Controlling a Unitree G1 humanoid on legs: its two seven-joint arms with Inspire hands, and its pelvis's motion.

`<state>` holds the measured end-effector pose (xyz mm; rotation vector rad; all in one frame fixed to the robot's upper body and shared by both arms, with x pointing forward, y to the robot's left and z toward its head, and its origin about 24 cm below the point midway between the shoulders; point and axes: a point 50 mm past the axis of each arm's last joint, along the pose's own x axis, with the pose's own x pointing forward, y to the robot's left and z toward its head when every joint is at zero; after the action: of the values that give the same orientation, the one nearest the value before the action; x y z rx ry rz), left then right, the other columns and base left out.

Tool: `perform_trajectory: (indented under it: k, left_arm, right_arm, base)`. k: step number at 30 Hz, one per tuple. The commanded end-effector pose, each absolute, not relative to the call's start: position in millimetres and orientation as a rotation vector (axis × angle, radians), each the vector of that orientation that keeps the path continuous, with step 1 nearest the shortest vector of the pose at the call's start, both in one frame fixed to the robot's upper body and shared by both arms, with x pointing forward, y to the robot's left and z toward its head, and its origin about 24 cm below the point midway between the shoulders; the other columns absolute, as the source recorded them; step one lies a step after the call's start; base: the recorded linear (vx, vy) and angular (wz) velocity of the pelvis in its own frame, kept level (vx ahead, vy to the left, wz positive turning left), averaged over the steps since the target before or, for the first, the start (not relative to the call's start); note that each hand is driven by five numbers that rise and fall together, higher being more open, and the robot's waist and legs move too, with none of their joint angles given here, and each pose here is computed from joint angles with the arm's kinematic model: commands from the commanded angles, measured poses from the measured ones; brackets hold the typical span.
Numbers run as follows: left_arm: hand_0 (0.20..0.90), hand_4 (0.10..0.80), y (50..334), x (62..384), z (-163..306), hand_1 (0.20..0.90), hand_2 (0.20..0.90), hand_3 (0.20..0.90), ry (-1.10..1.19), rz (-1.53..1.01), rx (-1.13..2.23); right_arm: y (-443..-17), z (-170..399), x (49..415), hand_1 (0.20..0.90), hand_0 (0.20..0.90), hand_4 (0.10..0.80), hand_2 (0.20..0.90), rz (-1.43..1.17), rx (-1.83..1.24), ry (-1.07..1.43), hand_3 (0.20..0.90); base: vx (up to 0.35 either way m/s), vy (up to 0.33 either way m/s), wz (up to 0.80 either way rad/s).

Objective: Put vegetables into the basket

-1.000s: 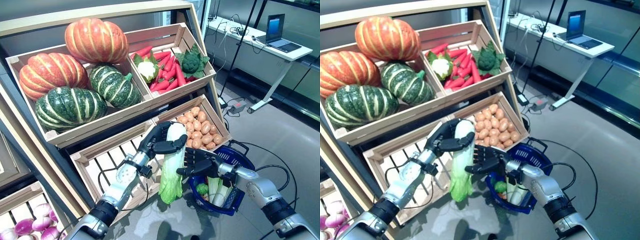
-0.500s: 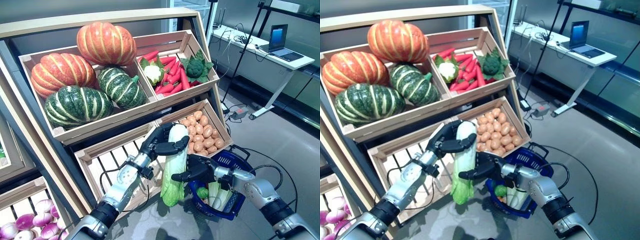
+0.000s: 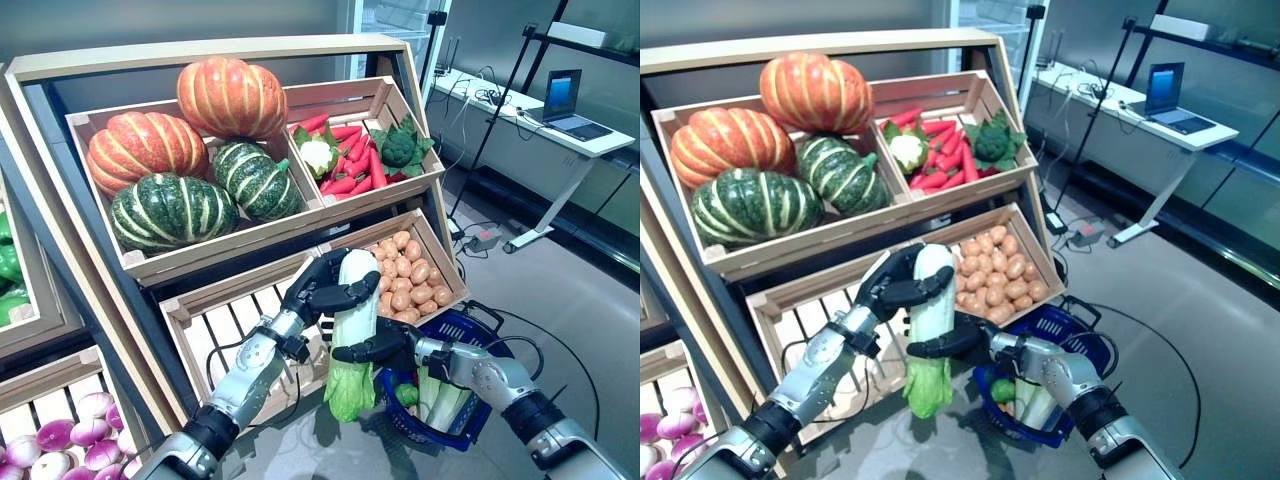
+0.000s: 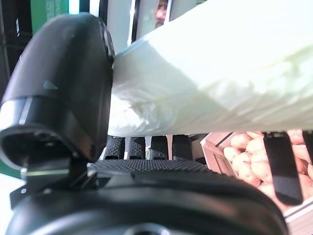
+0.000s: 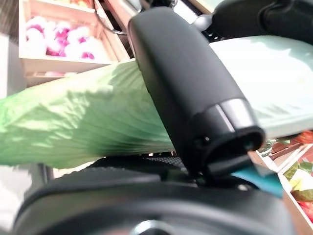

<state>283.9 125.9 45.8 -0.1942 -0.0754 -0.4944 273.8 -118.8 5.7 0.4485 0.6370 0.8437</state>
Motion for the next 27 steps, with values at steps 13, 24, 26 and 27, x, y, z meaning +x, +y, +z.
perform_trajectory:
  k: [13,24,26,27]
  left_arm:
    - [0.3,0.4,63,275,104,0.3,0.3,0.3,-0.355,-0.768,-0.439]
    - [0.9,0.8,85,279,104,0.9,0.9,0.9,-0.348,-0.714,-0.331]
    - [0.9,0.8,93,282,104,0.9,0.9,0.9,-0.344,-0.682,-0.299]
    - [0.9,0.8,97,284,104,0.9,0.9,0.9,-0.342,-0.669,-0.285]
  right_arm:
    - [-83,50,319,0.3,0.3,0.4,0.3,0.846,0.663,0.449,0.3]
    - [-136,20,309,0.3,0.3,0.4,0.3,0.674,0.598,0.525,0.3]
    - [-154,11,304,0.3,0.3,0.4,0.3,0.61,0.583,0.548,0.3]
    - [-165,6,302,0.3,0.3,0.4,0.3,0.578,0.568,0.558,0.3]
  base:
    - [-0.015,0.001,0.08]
    - [0.0,0.0,0.0]
    - [0.0,0.0,0.0]
    - [0.0,0.0,0.0]
